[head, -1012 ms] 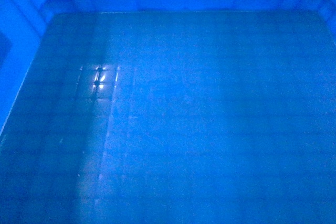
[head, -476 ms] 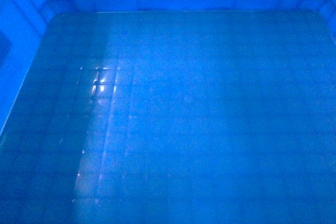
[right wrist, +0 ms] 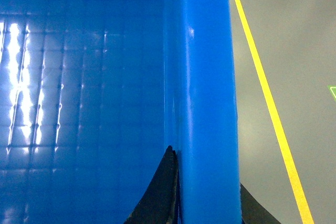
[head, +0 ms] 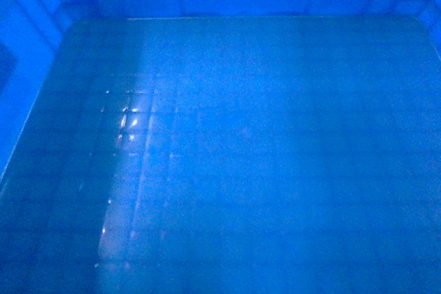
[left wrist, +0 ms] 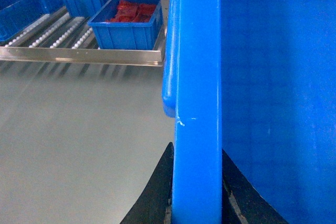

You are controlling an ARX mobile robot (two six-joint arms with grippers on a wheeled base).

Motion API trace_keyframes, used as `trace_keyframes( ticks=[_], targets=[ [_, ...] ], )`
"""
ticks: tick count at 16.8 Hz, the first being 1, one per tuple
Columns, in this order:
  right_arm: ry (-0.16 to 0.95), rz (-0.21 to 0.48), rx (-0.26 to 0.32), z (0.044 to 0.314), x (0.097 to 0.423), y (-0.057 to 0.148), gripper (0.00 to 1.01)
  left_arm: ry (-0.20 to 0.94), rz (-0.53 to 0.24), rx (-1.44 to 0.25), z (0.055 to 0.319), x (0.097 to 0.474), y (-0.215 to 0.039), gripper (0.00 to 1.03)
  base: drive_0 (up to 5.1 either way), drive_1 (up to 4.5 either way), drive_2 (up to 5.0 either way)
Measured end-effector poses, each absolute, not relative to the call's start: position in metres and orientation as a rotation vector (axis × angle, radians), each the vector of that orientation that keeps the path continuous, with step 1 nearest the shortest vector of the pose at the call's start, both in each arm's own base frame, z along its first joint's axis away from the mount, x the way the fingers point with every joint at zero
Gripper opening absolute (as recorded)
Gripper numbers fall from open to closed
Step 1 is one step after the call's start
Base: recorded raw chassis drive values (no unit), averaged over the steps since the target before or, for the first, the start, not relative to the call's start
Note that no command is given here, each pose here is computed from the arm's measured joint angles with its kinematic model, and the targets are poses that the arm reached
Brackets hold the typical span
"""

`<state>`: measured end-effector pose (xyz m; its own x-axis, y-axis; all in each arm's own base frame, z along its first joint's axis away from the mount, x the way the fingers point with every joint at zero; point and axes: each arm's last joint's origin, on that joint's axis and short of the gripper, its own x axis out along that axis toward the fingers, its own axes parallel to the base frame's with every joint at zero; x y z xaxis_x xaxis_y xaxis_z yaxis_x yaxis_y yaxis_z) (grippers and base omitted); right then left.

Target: Place box next to blue box on left shelf

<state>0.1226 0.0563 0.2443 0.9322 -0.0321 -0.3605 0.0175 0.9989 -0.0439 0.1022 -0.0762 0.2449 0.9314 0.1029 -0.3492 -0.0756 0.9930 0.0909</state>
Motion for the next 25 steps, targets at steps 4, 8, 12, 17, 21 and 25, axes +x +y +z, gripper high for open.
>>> trace_keyframes(
  ticks=[4,8,12,17,21,25],
  targets=[
    [0.368,-0.025,-0.039,0.2444,0.1229,0.0565,0.09,0.359,0.091,0.074,0.2453,0.102,-0.0759,0.1,0.1,4.19,-4.1],
    [0.37,-0.026,-0.04,0.2442,0.1228,0.0564,0.09,0.36,0.091,0.075,0.2452,0.102,-0.0759,0.1,0.0,4.18,-4.1],
    [0.368,-0.025,-0.039,0.2445,0.1227,0.0563,0.09,0.359,0.091,0.075,0.2452,0.102,-0.0759,0.1,0.0,4.15,-4.1],
    [0.368,-0.025,-0.039,0.2445,0.1227,0.0563,0.09,0.359,0.092,0.075,0.2452,0.102,-0.0759,0.1,0.0,4.09,-4.2],
    [0.37,-0.026,-0.04,0.2442,0.1228,0.0564,0.09,0.36,0.092,0.076,0.2451,0.102,-0.0759,0.1,0.0,4.13,-4.2],
    [0.37,-0.025,-0.04,0.2442,0.1232,0.0566,0.09,0.362,0.09,0.077,0.2448,0.1028,-0.0768,0.1,0.1,3.23,-3.1]
  ],
)
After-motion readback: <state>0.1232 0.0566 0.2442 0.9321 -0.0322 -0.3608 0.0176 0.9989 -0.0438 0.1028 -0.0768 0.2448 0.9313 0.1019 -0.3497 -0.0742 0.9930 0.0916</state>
